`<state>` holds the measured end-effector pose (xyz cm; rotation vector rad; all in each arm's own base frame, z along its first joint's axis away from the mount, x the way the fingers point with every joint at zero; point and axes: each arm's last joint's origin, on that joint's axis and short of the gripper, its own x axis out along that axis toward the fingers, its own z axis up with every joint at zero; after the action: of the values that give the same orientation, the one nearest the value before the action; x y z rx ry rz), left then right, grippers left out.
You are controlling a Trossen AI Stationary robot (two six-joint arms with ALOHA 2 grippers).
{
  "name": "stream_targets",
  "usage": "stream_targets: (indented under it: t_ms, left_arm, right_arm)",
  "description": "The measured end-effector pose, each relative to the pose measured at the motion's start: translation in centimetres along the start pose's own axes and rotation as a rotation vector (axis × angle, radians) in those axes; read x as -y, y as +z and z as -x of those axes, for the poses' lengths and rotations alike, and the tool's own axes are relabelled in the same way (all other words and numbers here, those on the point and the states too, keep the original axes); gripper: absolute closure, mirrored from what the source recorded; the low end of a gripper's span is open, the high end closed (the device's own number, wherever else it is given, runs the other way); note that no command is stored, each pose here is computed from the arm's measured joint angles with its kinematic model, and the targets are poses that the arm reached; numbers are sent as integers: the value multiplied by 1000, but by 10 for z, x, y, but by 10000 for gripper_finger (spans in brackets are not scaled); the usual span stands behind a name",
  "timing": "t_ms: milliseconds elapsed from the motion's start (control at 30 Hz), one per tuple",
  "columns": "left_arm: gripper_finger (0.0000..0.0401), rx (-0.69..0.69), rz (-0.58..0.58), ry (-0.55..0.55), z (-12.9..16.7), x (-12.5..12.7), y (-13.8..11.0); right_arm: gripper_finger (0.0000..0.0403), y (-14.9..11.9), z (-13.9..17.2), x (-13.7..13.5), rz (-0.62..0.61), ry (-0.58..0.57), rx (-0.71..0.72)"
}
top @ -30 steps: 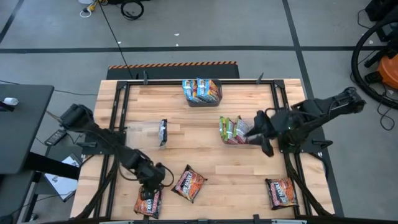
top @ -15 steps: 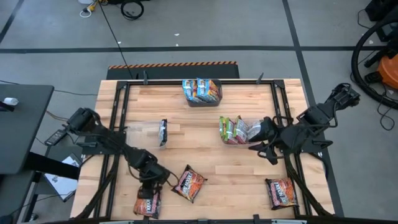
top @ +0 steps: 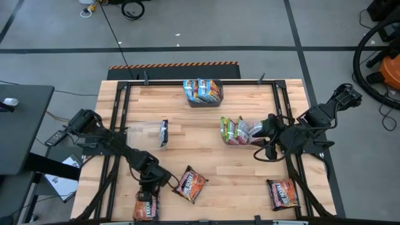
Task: Sort Maruchan noodles
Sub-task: Put the black noodle pack into the left transparent bin
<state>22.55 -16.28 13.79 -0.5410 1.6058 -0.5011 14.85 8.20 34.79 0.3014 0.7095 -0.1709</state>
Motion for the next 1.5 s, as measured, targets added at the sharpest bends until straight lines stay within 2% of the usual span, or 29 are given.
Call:
stream_targets:
  t_ms: [167, 300, 467, 600, 700, 800, 933, 1167, 1333, 1500]
  left_arm:
    - [396, 54, 95, -48, 22, 3, 0]
    - [398, 77, 263, -63, 52, 4, -12]
    - [399, 130, 480, -126, 97, 9, -41]
    - [399, 280, 594, -229, 137, 11, -66]
    - [400, 430, 711, -266, 162, 4, -86]
    - [400, 618, 840, -226, 179, -9, -105]
    - [400, 751, 988, -165, 189, -24, -126]
    - [400, 816, 1034, -205, 199, -32, -138]
    - [400, 867, 1106, -80, 201, -46, -147]
    - [399, 934, 1128, -8, 207, -56, -146]
  right_arm:
    - [245, 1, -1, 4, 10, -27, -8]
    - [245, 3, -3, 6, 30, -40, -5]
    - [245, 5, -4, 9, 26, -64, 4]
    - [245, 7, -6, 12, 12, -79, 9]
    - [245, 9, -6, 14, 1, -92, 14]
    - [245, 11, -7, 16, -14, -99, 23]
    - [245, 13, -10, 12, 44, -84, 36]
    - [245, 12, -18, 7, 43, -92, 6]
    - [245, 11, -28, 3, 22, -111, -19]
    - [245, 9, -38, -1, 37, -130, -47]
